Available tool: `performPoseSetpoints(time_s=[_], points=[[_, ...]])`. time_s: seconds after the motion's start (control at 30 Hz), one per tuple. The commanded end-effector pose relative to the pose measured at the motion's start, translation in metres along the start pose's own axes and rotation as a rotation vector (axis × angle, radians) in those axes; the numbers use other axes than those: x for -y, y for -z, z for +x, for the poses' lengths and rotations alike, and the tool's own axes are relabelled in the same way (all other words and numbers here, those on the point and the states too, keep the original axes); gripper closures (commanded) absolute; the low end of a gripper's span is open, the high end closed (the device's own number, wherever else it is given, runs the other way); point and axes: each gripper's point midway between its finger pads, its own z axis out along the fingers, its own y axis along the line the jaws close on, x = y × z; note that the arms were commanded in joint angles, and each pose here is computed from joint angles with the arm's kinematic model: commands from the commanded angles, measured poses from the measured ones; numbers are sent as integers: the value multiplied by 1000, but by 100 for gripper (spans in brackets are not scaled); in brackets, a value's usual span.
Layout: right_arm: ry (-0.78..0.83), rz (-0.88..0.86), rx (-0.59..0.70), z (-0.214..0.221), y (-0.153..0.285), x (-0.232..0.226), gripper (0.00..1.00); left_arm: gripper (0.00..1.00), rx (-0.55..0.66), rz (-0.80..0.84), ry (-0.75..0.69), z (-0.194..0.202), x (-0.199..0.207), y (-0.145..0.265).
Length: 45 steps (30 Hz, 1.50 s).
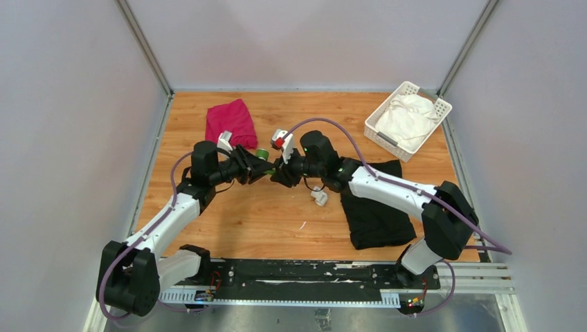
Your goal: Install the water faucets
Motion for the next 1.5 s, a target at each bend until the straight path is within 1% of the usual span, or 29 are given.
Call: performPoseSetpoints(time_s=[0.0, 0.03, 0.07, 0.1, 0.13, 0.17, 0.4, 0.5, 0.57, 0.67, 0.87, 1.07, 1.13, 1.17, 1.2, 1.23, 1.3, 1.47], points=[[84, -21, -58, 11, 18, -8, 100, 58, -62, 73, -22, 7, 18, 5], [98, -22, -67, 13, 22, -8, 100, 51, -70, 78, -26, 9, 19, 7], [106, -23, -83, 16, 28, -7, 100, 43, -77, 84, -33, 10, 20, 8], [112, -27, -92, 19, 33, -8, 100, 40, -84, 88, -38, 12, 20, 9], [130, -28, -98, 20, 38, -7, 100, 35, -94, 95, -50, 13, 22, 10], [138, -26, -106, 22, 44, -5, 100, 32, -110, 102, -60, 16, 23, 12], [221, -56, -146, 26, 67, -2, 100, 30, -248, 157, -117, 33, 33, 16], [266, -91, -144, 27, 67, -6, 100, 28, -306, 183, -121, 38, 40, 19], [289, -125, -137, 27, 65, -10, 100, 28, -373, 204, -114, 45, 43, 21], [304, -153, -119, 21, 61, -14, 100, 27, -410, 218, -115, 50, 46, 22], [339, -158, -87, 9, 47, -21, 100, 30, -449, 207, -115, 62, 38, 19], [342, -166, -91, 1, 43, -22, 100, 36, -455, 174, -118, 66, 25, 17], [345, -169, -95, 0, 43, -23, 100, 40, -455, 129, -133, 66, 17, 16], [346, -172, -99, 0, 43, -23, 100, 43, -461, 65, -159, 65, 7, 17], [345, -173, -103, 1, 43, -23, 100, 45, -460, 37, -208, 64, 2, 16], [345, -173, -106, 1, 43, -23, 100, 48, -473, -4, -216, 64, -3, 18], [342, -174, -111, 3, 43, -23, 100, 51, -495, -5, -218, 65, 2, 21], [334, -176, -116, 4, 42, -24, 100, 52, -481, 36, -208, 62, 11, 16]])
